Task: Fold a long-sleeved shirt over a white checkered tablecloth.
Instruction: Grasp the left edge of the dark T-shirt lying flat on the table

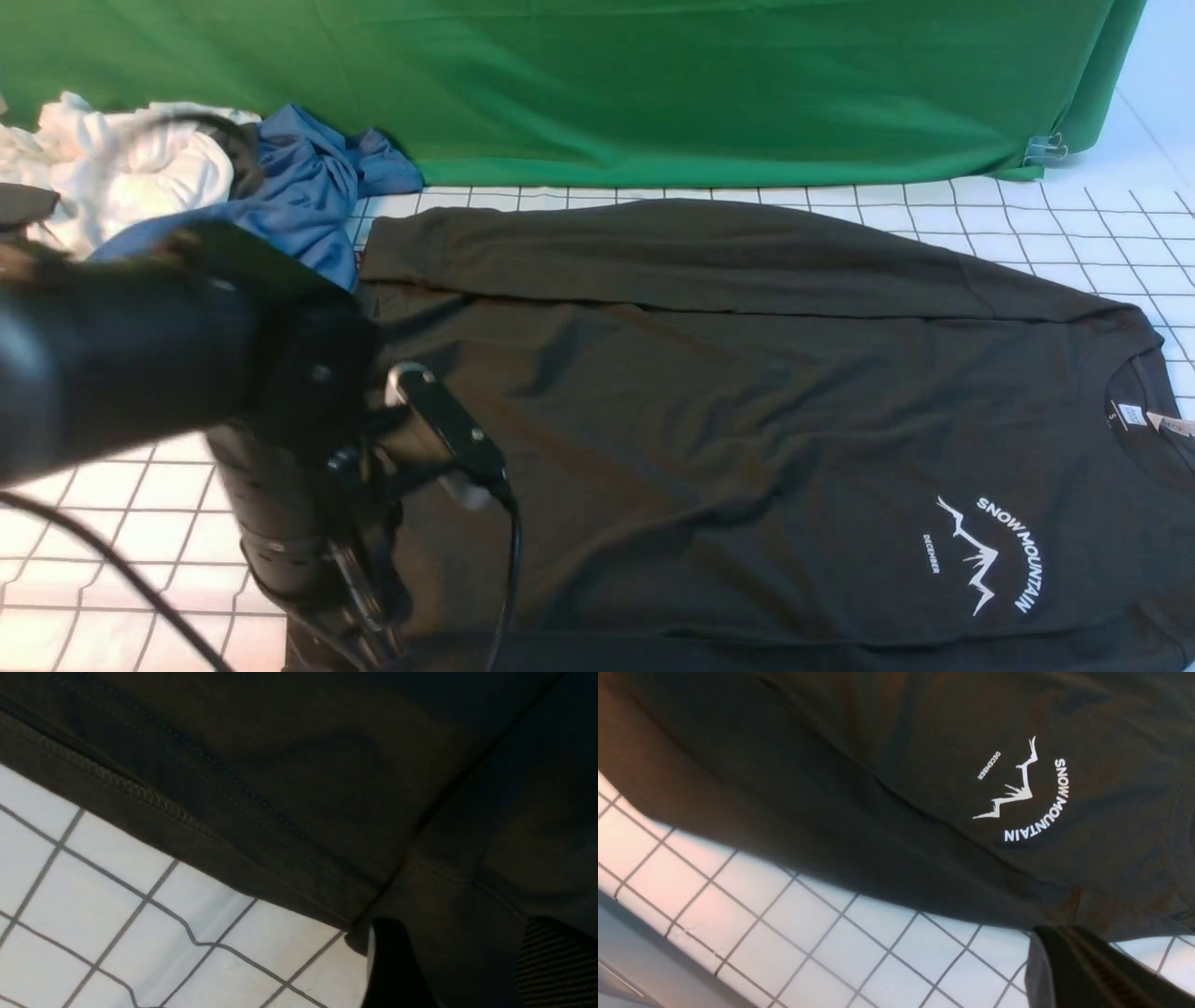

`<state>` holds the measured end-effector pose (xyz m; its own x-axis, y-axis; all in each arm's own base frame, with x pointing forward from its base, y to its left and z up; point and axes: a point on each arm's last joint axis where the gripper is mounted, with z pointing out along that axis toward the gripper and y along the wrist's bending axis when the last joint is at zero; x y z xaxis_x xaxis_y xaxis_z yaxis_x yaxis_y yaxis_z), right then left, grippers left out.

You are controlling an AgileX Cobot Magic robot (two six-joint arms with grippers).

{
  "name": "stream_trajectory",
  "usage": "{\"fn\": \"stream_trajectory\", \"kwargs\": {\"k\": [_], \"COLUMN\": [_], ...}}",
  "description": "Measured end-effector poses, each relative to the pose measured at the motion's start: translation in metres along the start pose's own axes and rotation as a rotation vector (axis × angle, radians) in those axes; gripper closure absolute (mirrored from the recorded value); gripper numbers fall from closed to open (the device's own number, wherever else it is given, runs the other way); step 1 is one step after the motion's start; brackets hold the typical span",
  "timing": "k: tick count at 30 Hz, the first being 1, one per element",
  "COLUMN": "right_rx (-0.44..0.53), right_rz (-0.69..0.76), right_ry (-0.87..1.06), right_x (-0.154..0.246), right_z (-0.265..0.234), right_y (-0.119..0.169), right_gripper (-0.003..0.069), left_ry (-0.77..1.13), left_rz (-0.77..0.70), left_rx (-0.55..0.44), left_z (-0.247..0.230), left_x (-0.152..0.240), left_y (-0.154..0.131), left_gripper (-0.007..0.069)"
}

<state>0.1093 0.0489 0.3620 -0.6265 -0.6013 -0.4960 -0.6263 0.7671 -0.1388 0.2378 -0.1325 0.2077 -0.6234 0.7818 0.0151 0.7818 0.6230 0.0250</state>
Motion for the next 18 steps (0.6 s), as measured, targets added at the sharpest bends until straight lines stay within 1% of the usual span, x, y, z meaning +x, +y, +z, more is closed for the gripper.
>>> {"fn": "stream_trajectory", "kwargs": {"k": [2, 8, 12, 14, 16, 18], "right_rx": [-0.001, -0.001, -0.001, -0.001, -0.001, -0.001], "right_rz": [-0.009, -0.018, -0.019, -0.019, -0.019, -0.019], "right_ry": [0.0, 0.0, 0.0, 0.0, 0.0, 0.0], "right_x": [0.0, 0.0, 0.0, 0.0, 0.0, 0.0], "right_z": [0.0, 0.0, 0.0, 0.0, 0.0, 0.0], "right_y": [0.0, 0.0, 0.0, 0.0, 0.0, 0.0], "right_gripper": [0.0644, 0.0644, 0.0644, 0.0643, 0.0643, 0.0643], "left_ry": [0.038, 0.07, 0.051, 0.042, 0.042, 0.04], "left_rz": [0.017, 0.055, 0.059, 0.061, 0.058, 0.052], "left_rx": [0.01, 0.0, -0.007, -0.011, -0.008, -0.001], "left_z": [0.013, 0.044, 0.048, 0.048, 0.048, 0.048], "left_x": [-0.004, -0.004, -0.001, 0.0, 0.0, 0.001], "left_y": [0.002, 0.003, 0.001, 0.001, 0.001, 0.0], "left_gripper": [0.028, 0.0273, 0.0276, 0.0294, 0.0329, 0.0387]}}
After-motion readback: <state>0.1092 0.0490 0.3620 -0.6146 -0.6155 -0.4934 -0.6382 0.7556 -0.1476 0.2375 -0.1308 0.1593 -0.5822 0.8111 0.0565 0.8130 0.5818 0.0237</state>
